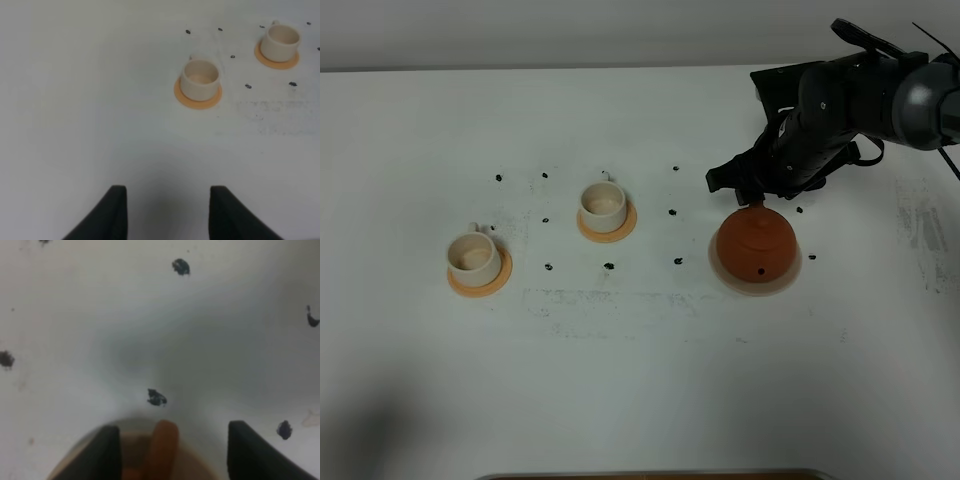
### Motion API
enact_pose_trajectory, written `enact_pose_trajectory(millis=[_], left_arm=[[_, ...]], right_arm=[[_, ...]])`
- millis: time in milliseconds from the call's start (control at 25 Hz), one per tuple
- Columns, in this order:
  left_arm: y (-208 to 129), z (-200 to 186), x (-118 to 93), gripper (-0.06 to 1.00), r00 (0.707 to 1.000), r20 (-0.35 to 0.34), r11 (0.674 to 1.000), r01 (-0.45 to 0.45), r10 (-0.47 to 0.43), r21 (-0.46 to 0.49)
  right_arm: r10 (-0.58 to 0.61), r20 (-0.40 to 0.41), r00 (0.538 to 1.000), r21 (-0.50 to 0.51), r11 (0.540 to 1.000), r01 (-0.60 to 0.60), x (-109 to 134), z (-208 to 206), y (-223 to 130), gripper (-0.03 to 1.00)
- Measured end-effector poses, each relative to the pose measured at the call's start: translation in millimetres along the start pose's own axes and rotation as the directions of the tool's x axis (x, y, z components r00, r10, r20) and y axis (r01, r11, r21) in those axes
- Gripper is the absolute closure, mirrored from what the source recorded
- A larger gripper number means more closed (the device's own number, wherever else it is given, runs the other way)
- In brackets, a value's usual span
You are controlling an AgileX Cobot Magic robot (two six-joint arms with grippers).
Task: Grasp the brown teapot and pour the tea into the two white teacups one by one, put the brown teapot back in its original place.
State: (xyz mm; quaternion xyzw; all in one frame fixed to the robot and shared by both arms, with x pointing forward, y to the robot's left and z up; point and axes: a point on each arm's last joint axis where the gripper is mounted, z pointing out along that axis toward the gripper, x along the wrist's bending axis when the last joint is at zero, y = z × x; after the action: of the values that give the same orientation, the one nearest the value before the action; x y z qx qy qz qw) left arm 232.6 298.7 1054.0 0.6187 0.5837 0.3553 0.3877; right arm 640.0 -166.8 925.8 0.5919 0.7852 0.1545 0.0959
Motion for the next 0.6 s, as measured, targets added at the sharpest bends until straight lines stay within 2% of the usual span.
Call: enact_pose_trajectory(millis=[600], left_arm=[[0.0,0.0,0.0,0.54,1.000,0.000,1.000,0.001,-0.001,0.000]], right_arm=[[0.001,0.032,0.999,0.017,1.000,-0.002,-16.0,-0.9,-0.2,0.48]])
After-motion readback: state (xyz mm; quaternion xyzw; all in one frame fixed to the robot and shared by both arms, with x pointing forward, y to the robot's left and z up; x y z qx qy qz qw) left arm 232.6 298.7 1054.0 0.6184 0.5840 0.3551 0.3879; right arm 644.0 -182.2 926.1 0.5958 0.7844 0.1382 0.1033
